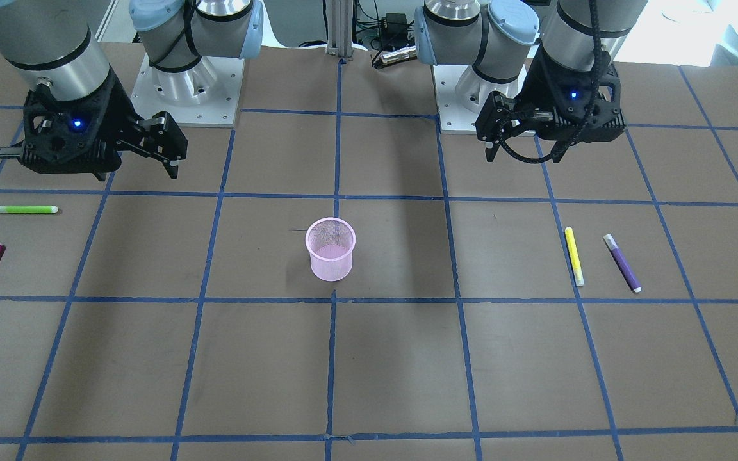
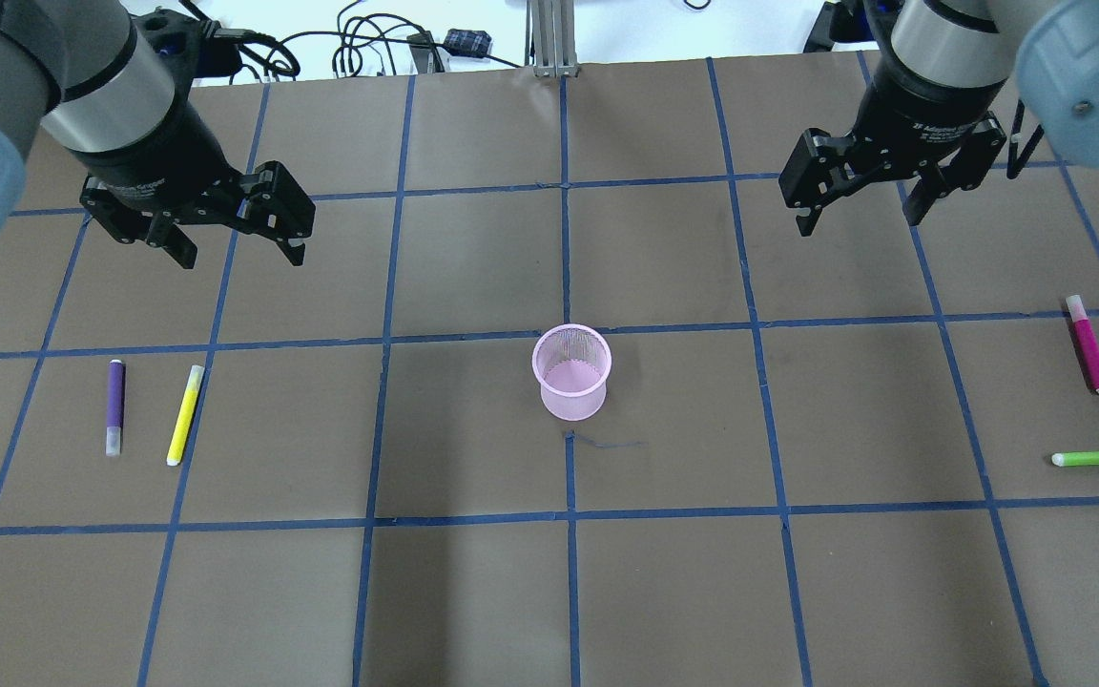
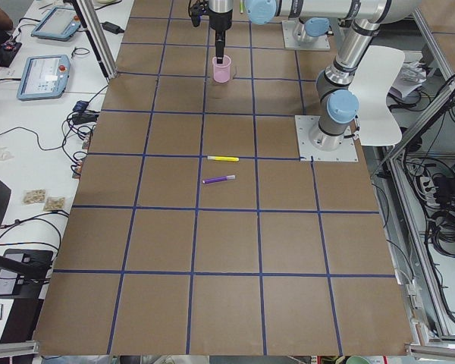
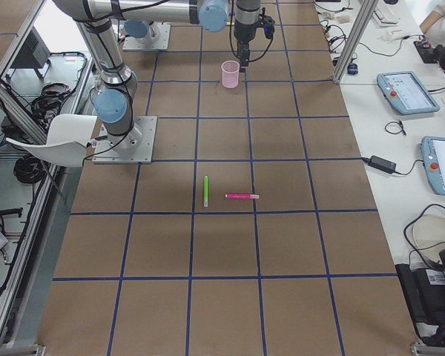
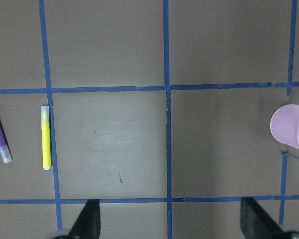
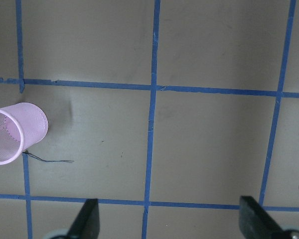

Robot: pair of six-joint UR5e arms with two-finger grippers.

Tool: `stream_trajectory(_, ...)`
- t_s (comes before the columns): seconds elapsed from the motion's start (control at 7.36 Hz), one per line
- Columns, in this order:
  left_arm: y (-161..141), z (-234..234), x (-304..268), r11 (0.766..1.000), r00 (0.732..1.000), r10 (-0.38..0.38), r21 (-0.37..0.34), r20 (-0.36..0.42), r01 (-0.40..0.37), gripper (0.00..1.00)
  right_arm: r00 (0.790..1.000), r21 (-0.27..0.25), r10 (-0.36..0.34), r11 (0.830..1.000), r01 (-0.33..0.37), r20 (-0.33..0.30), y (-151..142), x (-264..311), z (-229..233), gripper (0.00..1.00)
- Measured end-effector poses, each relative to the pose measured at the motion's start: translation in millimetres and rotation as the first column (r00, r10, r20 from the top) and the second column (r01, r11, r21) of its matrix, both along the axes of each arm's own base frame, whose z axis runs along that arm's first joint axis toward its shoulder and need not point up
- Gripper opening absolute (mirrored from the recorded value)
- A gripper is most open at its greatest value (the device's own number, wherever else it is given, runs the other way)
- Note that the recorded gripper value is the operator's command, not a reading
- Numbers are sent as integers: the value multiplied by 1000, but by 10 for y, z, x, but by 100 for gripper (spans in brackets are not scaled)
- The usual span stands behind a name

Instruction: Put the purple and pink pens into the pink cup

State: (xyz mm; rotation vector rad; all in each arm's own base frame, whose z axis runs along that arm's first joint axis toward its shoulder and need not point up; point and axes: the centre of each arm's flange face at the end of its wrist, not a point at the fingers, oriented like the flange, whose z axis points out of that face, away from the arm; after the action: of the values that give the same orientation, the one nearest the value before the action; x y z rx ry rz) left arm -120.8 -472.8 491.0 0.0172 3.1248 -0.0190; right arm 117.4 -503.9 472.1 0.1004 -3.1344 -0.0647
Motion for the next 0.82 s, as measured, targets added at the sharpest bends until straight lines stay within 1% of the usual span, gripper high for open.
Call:
stream_trajectory(0.27,2,-3,1,1000,1000,-1,2,1,1,100,1000,-2,1,1000,-1,2,-16,-14,0,100)
stream_trajectory(0.41,0,-5,7,1000,1000,0,3,0,0,100,1000,3,-12,1000,12,-11,-47,-115,-15,100)
stream_trajectory(0.54,-9,-11,42,1000,1000,7,6,-1,-7,100,998,22,-47,999,47,-33,-76,-335,-49,100)
stream_trajectory(0.82,-62,-20,280,998,998,57,10,1,-57,100,987,56,-137,988,142,-80,-92,-986,-99,100)
